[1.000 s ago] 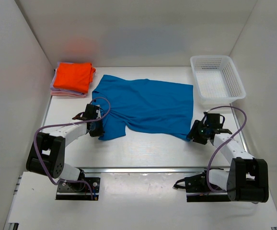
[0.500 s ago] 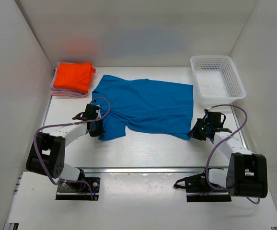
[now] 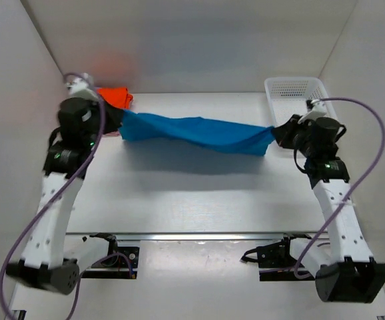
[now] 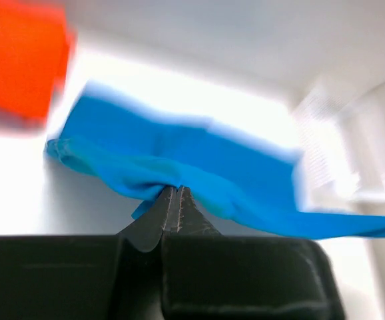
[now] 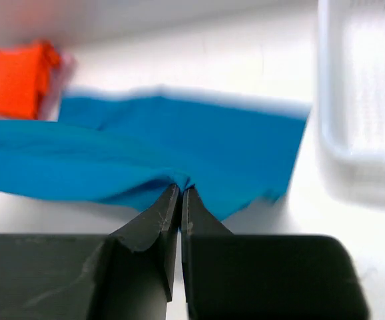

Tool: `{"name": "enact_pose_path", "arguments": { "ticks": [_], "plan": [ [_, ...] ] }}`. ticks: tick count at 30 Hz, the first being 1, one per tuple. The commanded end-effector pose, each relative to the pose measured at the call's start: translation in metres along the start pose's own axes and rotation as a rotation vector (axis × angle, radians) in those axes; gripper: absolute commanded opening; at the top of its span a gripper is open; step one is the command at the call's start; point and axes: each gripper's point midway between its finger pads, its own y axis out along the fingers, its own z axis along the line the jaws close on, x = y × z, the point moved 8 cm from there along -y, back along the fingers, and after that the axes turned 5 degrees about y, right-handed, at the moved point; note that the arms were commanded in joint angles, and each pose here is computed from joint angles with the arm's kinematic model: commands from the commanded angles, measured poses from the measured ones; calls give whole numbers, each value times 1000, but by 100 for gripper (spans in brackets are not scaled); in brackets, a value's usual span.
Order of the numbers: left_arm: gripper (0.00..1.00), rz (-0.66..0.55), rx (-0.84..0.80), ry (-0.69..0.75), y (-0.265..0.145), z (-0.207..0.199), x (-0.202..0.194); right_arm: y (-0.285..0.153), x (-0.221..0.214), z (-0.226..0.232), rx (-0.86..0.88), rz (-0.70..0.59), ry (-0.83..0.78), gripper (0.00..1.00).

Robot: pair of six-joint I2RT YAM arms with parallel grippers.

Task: Fold and stack the t-shirts
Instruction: Flatten out the tshirt

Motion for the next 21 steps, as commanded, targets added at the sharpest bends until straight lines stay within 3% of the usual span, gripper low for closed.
{"name": "enact_pose_path", "arguments": {
  "ticks": [1,4,12,15,21],
  "plan": [
    [0,-204,-73,-36,-69,-17,42,-41,49,29,72,-194,-92,0],
    [0,-353,-135,-48,-115,-29,71,-78,77,52,132,-306,-172,0],
    [0,-507,-262,-44,-186,-56,119,-142,123,97,190,-458,-255,0],
    [0,-509,-277,-31,-183,-63,130,-144,134,106,213,-459,-269,0],
    [0,-396,-191,-1,-119,-54,125,-102,141,98,204,-334,-262,0]
  ]
}}
